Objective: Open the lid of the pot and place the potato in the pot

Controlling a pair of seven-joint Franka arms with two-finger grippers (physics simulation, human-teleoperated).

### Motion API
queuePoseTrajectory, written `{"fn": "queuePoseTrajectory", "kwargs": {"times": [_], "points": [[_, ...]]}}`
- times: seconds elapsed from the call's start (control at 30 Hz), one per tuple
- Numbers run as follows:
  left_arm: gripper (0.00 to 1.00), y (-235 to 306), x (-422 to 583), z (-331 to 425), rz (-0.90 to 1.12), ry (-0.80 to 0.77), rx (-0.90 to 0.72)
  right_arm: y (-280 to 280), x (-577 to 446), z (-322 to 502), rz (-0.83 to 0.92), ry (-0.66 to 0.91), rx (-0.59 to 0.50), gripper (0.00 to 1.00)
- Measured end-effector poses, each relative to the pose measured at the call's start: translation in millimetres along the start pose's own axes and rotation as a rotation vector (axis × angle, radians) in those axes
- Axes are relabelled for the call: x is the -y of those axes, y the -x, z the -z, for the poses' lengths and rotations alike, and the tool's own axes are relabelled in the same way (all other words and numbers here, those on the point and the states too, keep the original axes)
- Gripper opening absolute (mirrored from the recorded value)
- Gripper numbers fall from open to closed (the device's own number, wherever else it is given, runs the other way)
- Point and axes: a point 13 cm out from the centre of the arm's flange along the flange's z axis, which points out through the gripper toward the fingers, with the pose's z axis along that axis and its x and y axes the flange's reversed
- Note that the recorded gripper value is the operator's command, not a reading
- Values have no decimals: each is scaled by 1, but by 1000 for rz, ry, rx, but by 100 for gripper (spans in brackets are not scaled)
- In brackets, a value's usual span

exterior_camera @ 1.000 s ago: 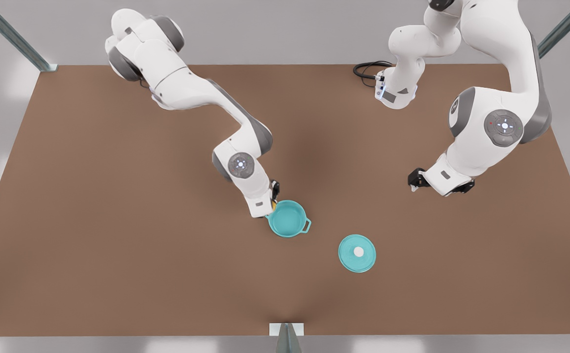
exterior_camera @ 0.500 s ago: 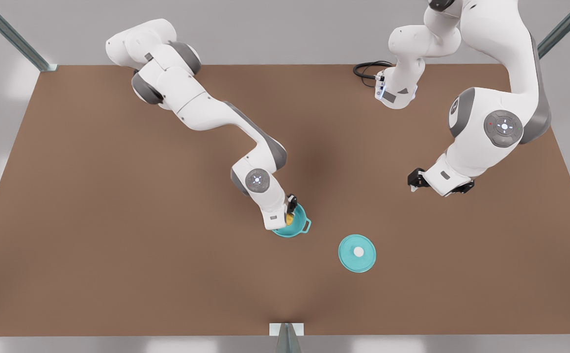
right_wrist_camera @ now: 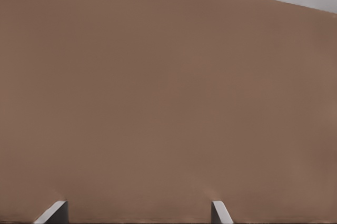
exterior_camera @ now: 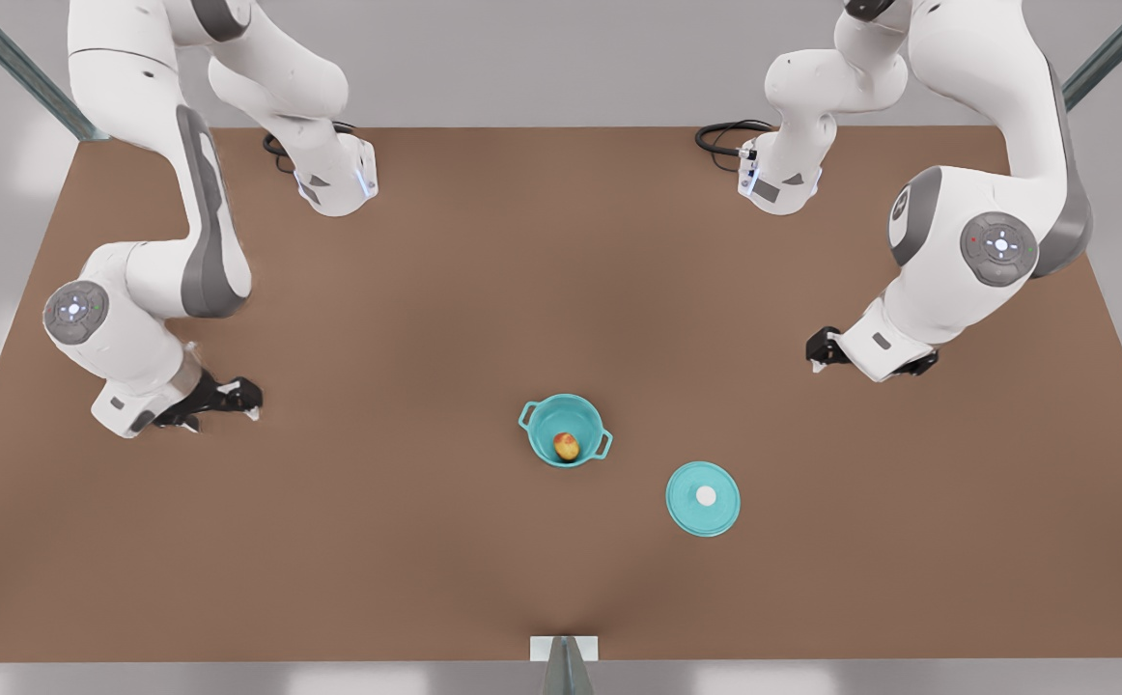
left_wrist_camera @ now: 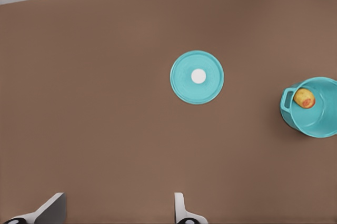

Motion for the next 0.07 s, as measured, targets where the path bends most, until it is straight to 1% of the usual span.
{"fn": "queuePoseTrajectory", "kwargs": {"times": [0.07], "points": [[100,-1,1,-1,2,-6,-5,-15,10,2,-10,8,-56,100]]}}
